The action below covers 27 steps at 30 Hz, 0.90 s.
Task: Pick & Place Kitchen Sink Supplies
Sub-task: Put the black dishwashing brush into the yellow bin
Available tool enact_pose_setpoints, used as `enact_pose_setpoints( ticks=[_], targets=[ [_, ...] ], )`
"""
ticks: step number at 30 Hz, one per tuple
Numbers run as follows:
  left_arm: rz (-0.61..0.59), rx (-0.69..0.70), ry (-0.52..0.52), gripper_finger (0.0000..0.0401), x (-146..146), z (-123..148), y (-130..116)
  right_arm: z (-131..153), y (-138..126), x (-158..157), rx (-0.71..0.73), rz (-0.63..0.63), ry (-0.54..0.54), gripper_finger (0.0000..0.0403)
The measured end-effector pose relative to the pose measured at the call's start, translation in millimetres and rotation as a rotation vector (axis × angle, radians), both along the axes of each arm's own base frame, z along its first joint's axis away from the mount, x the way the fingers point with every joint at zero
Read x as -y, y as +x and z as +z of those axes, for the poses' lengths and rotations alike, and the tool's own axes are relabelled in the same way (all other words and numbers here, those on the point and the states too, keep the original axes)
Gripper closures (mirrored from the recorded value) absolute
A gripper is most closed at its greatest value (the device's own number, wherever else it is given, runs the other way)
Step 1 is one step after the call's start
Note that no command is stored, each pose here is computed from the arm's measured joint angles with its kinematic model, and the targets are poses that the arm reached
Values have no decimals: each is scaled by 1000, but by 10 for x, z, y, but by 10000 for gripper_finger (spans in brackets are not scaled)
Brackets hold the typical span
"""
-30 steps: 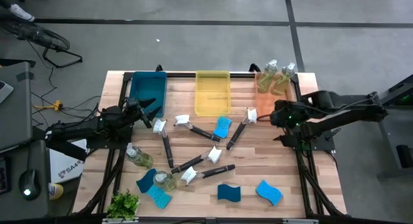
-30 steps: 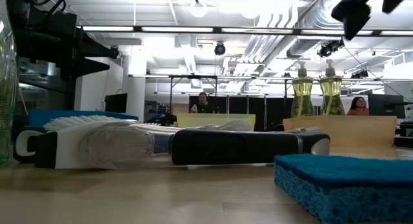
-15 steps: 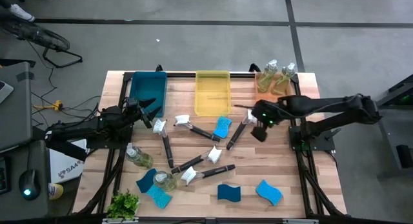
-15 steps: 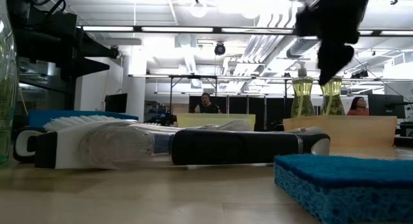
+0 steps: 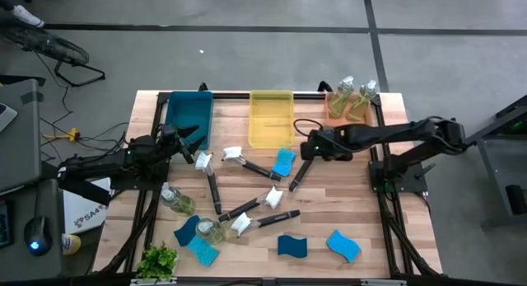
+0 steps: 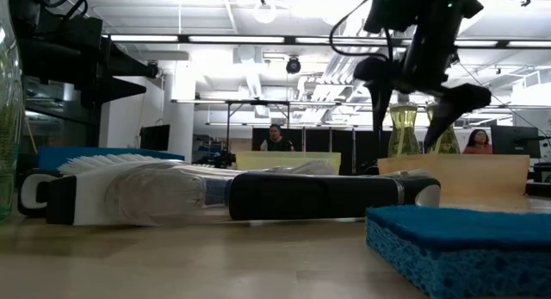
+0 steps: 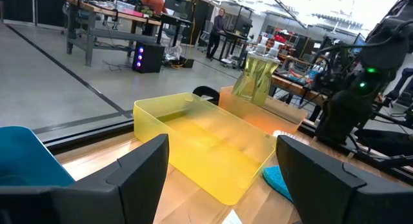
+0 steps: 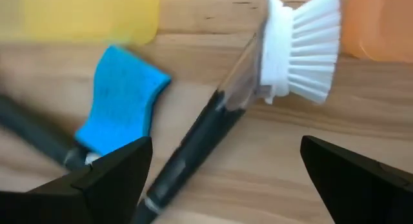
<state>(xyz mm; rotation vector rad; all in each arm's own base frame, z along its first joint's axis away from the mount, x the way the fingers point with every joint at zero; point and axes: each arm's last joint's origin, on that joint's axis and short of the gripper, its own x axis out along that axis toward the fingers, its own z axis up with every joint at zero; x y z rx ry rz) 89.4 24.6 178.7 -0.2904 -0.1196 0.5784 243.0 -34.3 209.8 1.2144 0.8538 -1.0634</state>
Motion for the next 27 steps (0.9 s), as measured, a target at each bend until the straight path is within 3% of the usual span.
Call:
enact_pose_setpoints(
  ticks=[11, 18, 27],
  targets=[
    [0, 0, 0, 121, 0, 0, 0, -276, 151, 20, -33, -270, 79, 14],
    [0, 0, 0, 121, 0, 0, 0, -425, 261, 62, -26, -292, 124, 20],
    [0, 0, 0, 121, 0, 0, 0, -648, 382, 101, -38, -289, 179, 78]
  ],
)
